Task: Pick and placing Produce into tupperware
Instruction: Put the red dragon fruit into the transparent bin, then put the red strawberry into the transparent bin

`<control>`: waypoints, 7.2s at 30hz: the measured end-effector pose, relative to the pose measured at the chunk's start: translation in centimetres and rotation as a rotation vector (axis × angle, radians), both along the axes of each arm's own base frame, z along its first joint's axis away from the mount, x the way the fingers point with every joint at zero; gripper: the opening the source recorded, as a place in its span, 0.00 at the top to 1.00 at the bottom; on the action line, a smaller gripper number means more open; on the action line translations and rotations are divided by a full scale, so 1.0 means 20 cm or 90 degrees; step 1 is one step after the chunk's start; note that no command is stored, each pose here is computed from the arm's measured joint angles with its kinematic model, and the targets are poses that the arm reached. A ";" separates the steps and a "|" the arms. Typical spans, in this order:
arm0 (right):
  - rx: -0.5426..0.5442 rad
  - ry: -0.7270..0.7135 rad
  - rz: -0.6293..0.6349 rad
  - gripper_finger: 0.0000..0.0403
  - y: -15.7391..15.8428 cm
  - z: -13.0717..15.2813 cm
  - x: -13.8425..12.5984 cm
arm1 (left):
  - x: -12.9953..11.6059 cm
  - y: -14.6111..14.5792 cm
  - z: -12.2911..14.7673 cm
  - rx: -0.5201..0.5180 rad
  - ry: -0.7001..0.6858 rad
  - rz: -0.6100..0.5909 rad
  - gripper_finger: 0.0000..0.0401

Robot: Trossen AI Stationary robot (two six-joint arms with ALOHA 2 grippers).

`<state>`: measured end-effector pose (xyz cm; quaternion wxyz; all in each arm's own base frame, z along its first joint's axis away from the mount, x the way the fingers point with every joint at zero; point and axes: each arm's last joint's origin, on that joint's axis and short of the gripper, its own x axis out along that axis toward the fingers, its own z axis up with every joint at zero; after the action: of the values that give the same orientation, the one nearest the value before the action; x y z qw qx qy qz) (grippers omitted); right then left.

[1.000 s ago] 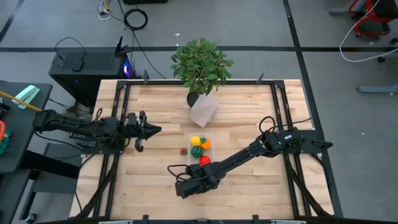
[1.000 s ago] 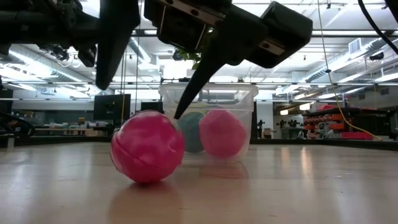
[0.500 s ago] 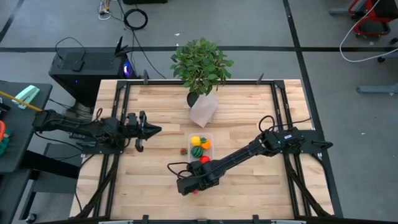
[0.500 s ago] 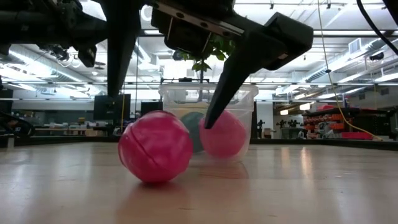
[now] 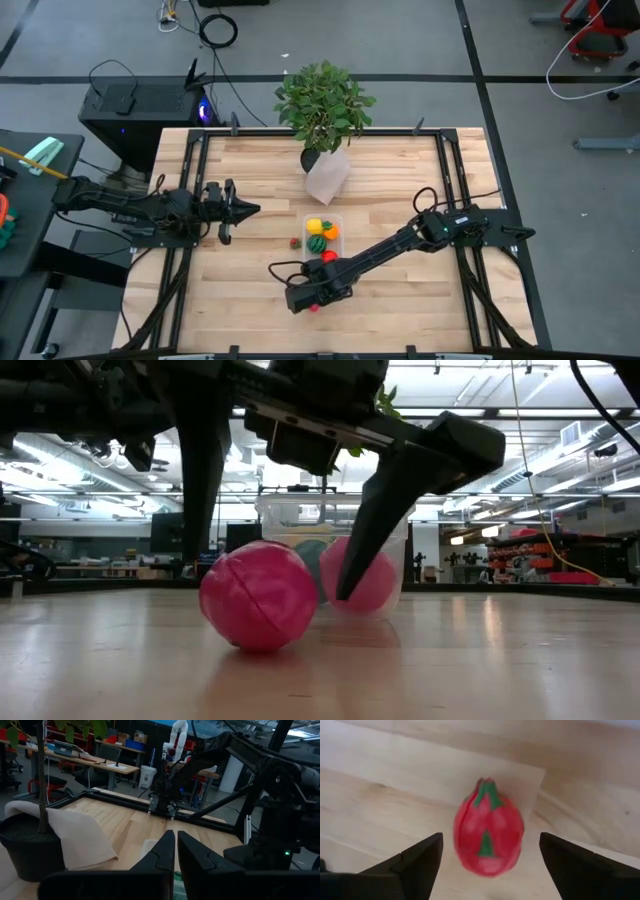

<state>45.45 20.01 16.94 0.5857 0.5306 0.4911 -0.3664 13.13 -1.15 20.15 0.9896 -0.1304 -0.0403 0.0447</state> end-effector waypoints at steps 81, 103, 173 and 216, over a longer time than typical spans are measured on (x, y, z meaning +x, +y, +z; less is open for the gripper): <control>-0.005 0.020 -0.030 0.44 -0.54 0.59 -0.08 | 0.00 0.00 0.00 0.006 0.001 0.006 0.94; 0.000 0.052 -0.085 0.44 -0.43 0.41 -0.08 | 0.00 0.00 0.00 0.006 0.001 0.006 0.93; -0.032 -0.011 -0.023 0.64 -0.42 0.47 -0.08 | 0.00 0.00 0.00 0.006 0.001 0.005 0.94; -0.615 -1.059 0.450 1.00 -1.01 1.32 -0.66 | 0.00 0.02 0.02 -0.029 -0.028 0.087 0.96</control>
<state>32.25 -0.14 43.26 0.9666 0.1491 -0.1421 0.1524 13.03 -0.71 20.53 0.9799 -0.1509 -0.0698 0.1099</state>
